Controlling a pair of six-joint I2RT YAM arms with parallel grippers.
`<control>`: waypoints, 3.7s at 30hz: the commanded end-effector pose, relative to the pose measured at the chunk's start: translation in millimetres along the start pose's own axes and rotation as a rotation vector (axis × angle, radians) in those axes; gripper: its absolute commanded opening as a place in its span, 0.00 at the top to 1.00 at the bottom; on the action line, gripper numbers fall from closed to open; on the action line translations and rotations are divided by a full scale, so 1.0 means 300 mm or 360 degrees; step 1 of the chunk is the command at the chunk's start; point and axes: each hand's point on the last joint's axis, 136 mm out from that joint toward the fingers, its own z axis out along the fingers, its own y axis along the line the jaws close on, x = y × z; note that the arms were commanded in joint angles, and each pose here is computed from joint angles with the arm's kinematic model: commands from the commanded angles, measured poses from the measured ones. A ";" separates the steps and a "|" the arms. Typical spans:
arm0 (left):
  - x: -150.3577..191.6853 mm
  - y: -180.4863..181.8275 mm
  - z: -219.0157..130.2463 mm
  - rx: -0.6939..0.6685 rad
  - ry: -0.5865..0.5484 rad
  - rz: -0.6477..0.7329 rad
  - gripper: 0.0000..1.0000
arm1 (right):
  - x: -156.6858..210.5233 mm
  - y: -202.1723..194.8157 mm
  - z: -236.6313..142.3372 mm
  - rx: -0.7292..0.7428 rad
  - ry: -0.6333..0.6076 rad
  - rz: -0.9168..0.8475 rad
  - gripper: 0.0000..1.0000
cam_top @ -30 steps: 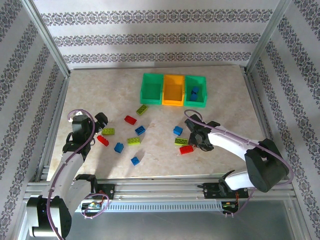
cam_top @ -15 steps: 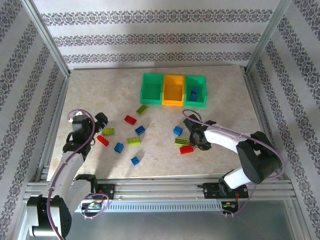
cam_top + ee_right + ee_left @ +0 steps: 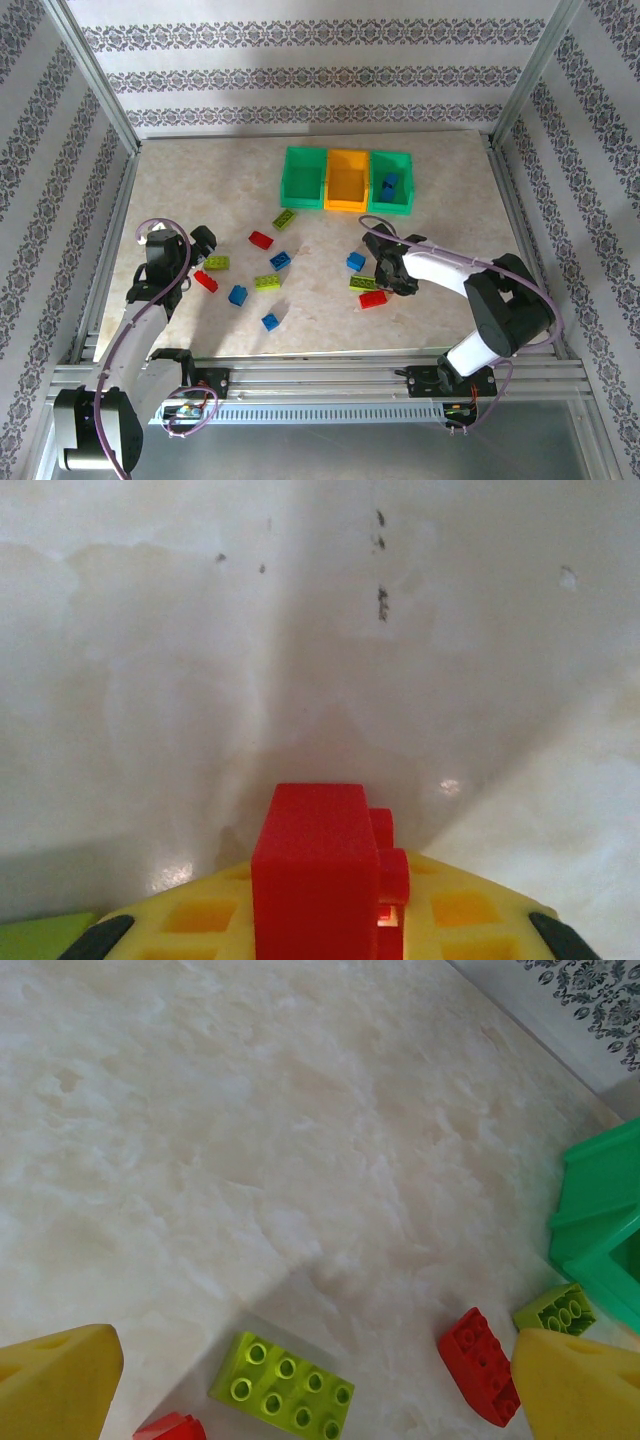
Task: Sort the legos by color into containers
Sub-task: Pick up the lego from the bottom-right of the table, then place the lego in the container, then pick up the lego from the bottom-center of the table.
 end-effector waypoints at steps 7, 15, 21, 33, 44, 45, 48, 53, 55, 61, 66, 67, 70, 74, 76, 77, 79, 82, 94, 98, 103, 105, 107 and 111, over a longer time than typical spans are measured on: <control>-0.009 0.003 0.010 0.0030 -0.0042 -0.0003 0.00 | -0.262 0.164 -0.140 -0.0107 -0.0347 -0.0164 0.84; -0.010 0.000 0.003 0.0034 -0.0037 0.0004 0.00 | -0.541 0.380 -0.284 -0.0207 -0.0627 -0.0354 0.84; -0.009 0.007 -0.003 0.0028 -0.0053 0.0004 0.00 | -0.707 0.484 -0.299 -0.0256 -0.0699 -0.0392 0.84; -0.018 0.000 -0.004 0.0038 -0.0063 0.0029 0.00 | -0.866 0.582 -0.191 -0.0282 -0.0691 -0.0436 0.81; -0.004 0.000 0.003 0.0052 -0.0044 0.0014 0.01 | -0.872 0.590 -0.086 -0.0219 -0.0631 -0.0473 0.73; -0.004 0.000 0.003 0.0053 -0.0045 0.0015 0.00 | -0.870 0.590 -0.076 -0.0215 -0.0622 -0.0479 0.72; -0.005 0.000 0.003 0.0052 -0.0047 0.0015 0.00 | -0.867 0.594 -0.065 -0.0218 -0.0606 -0.0483 0.69; -0.008 -0.006 0.004 0.0070 -0.0055 0.0023 0.00 | -0.862 0.598 -0.070 -0.0221 -0.0604 -0.0493 0.60; -0.007 -0.007 0.005 0.0075 -0.0056 0.0022 0.00 | -0.862 0.599 -0.078 -0.0226 -0.0605 -0.0498 0.58; -0.009 -0.012 0.005 0.0084 -0.0059 0.0022 0.00 | -0.855 0.606 -0.125 -0.0239 -0.0624 -0.0524 0.52; -0.012 -0.011 0.005 0.0083 -0.0066 0.0023 0.00 | -0.833 0.625 -0.209 -0.0280 -0.0667 -0.0548 0.49; -0.013 -0.012 0.004 0.0083 -0.0066 0.0025 0.00 | -0.824 0.629 -0.230 -0.0288 -0.0678 -0.0556 0.48; -0.013 -0.010 0.005 0.0077 -0.0066 0.0027 0.00 | -0.791 0.636 -0.287 -0.0308 -0.0707 -0.0572 0.45; -0.015 -0.008 0.004 0.0071 -0.0072 0.0027 0.00 | -0.732 0.623 -0.342 -0.0341 -0.0716 -0.0553 0.42; -0.017 -0.008 0.004 0.0073 -0.0076 0.0027 0.00 | -0.700 0.601 -0.356 -0.0351 -0.0706 -0.0521 0.40; -0.016 -0.008 0.004 0.0073 -0.0076 0.0026 0.00 | -0.680 0.589 -0.363 -0.0362 -0.0700 -0.0504 0.39; -0.015 -0.007 0.005 0.0075 -0.0076 0.0026 0.00 | -0.637 0.562 -0.364 -0.0373 -0.0679 -0.0482 0.35; -0.010 -0.005 0.007 0.0076 -0.0072 0.0020 0.00 | -0.558 0.516 -0.364 -0.0391 -0.0637 -0.0456 0.30; -0.010 0.006 0.015 0.0039 -0.0066 -0.0001 0.00 | -0.250 0.228 -0.332 -0.0267 -0.0469 -0.0373 0.13; -0.008 0.006 0.022 0.0035 -0.0056 -0.0008 0.00 | -0.157 0.148 -0.334 -0.0282 -0.0394 -0.0342 0.02; -0.008 0.005 0.024 0.0043 -0.0062 -0.0035 0.00 | -0.047 0.104 -0.303 -0.0336 -0.0271 -0.0320 0.02; -0.010 0.003 0.023 0.0046 -0.0064 -0.0036 0.00 | -0.007 0.095 -0.292 -0.0327 -0.0229 -0.0344 0.02; -0.012 0.001 0.020 0.0048 -0.0064 -0.0033 0.00 | 0.032 0.083 -0.277 -0.0295 -0.0184 -0.0372 0.02; -0.010 0.002 0.016 0.0047 -0.0063 -0.0034 0.00 | 0.098 0.087 -0.244 -0.0283 -0.0098 -0.0436 0.02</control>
